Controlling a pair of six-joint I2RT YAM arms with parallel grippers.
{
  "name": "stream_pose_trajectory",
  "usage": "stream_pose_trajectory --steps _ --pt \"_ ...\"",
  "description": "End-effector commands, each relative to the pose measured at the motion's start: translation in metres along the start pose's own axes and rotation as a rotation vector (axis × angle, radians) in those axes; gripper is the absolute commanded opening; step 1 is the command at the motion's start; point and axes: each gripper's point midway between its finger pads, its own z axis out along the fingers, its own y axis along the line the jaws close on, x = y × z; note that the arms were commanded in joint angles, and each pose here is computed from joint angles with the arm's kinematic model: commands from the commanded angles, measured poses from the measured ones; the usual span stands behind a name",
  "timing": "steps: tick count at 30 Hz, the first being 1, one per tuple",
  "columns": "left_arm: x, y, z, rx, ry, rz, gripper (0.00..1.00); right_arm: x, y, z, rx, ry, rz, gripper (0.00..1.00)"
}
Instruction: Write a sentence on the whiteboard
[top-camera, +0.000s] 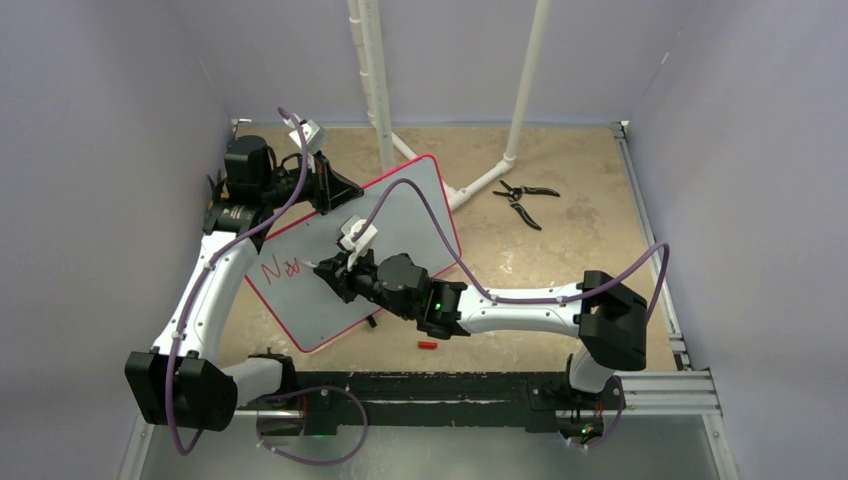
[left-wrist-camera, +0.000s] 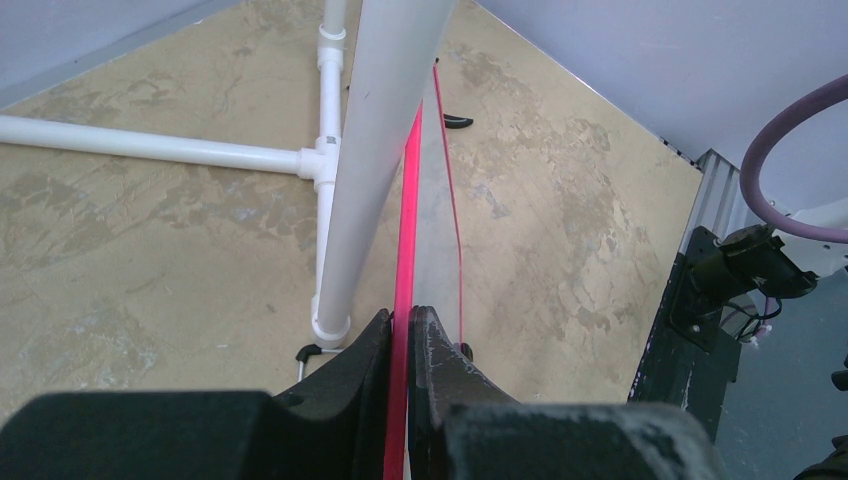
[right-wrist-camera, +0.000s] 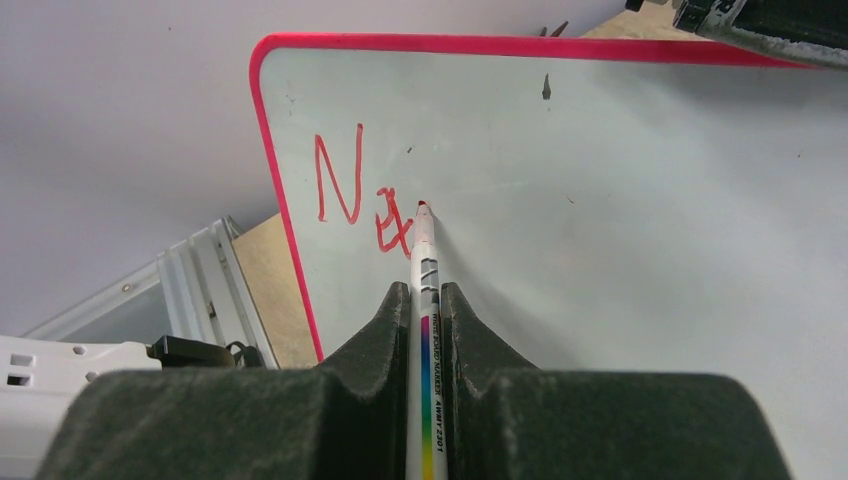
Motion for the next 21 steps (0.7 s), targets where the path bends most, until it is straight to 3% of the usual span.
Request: stream_pose_trajectory --steps 1,12,21 --pt "-0.007 0.013 -0.003 -0.049 -0.031 0.021 0.00 -0.025 -0.011 0.001 0.052 -0.068 0.010 0.00" --pt "-0.008 0.013 -0.004 -0.050 -0.035 0.022 0.00 -0.002 -0.018 -0.011 0.061 -0.024 0.030 0.00" --pt "-0.007 0.014 -0.004 -0.050 -0.034 0.019 0.00 -0.011 -0.018 -0.012 0.068 -0.048 0.049 0.00"
